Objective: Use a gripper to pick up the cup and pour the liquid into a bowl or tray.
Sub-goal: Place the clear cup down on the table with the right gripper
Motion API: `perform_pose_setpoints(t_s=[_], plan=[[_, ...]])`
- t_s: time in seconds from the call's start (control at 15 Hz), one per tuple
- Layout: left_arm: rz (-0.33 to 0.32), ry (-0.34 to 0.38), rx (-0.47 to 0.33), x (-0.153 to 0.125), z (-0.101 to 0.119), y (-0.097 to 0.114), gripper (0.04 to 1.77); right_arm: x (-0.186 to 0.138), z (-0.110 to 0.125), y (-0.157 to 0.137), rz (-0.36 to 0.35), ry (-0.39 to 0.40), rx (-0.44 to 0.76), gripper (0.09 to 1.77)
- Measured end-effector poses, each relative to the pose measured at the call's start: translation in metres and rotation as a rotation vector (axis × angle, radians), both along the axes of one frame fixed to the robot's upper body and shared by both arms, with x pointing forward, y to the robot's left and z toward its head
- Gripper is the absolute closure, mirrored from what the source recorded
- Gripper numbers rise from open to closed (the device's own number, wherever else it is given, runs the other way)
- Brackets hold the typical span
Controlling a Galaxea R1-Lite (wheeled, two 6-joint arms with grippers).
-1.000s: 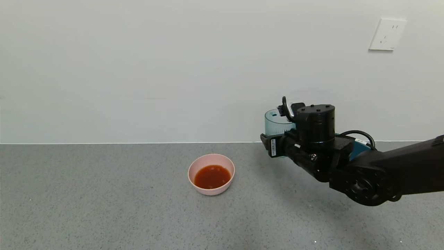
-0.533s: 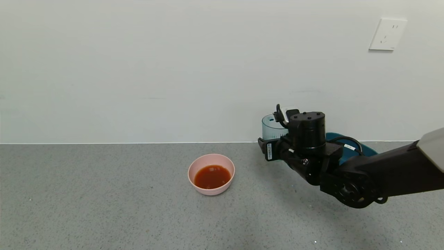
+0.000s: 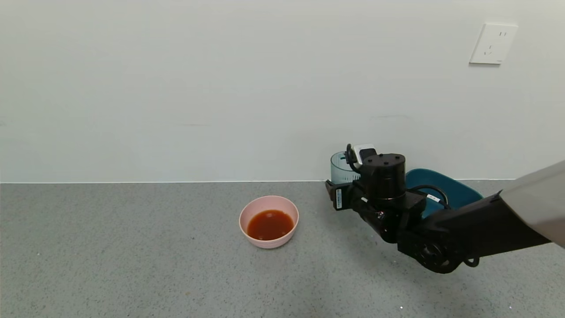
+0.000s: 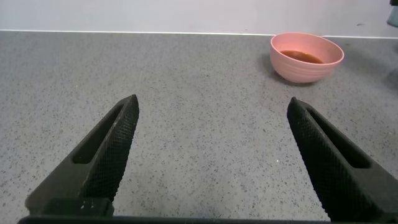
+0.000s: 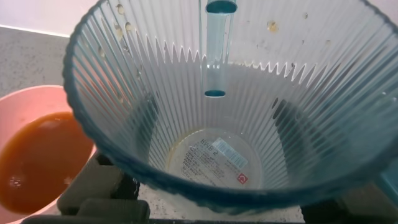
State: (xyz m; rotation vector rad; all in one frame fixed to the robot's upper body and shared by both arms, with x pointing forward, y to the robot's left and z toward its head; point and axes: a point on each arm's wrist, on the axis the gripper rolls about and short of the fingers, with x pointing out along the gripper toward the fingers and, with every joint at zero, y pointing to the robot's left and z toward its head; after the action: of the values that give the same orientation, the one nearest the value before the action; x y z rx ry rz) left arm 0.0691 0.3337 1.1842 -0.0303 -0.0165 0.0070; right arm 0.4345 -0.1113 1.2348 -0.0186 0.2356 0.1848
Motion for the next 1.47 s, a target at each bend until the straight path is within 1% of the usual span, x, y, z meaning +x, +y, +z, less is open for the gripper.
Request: perform_pose_setpoints(t_s=[0.13, 0.27, 0.4, 0.73, 1.13, 1.47], plan=[[0.0, 0.0, 0.0, 0.0, 0.0, 0.0, 0.09, 0.005, -0.008, 0.004, 0.003, -0.016, 0.012, 0.49], [0.0, 0.0, 0.0, 0.0, 0.0, 0.0, 0.09, 0.012, -0.021, 0.008, -0.001, -0.025, 0.016, 0.49], [0.0, 0.0, 0.0, 0.0, 0.0, 0.0, 0.09, 0.022, -0.035, 0.009, -0.012, -0.023, 0.014, 0.49], [0.0, 0.0, 0.0, 0.0, 0.0, 0.0, 0.09, 0.045, -0.06, 0.011, -0.037, -0.014, 0.009, 0.49], [0.0, 0.0, 0.0, 0.0, 0.0, 0.0, 0.09, 0.062, -0.081, 0.011, -0.057, -0.001, 0.001, 0.49], [0.0, 0.0, 0.0, 0.0, 0.0, 0.0, 0.09, 0.065, -0.094, 0.012, -0.059, 0.017, -0.011, 0.49]])
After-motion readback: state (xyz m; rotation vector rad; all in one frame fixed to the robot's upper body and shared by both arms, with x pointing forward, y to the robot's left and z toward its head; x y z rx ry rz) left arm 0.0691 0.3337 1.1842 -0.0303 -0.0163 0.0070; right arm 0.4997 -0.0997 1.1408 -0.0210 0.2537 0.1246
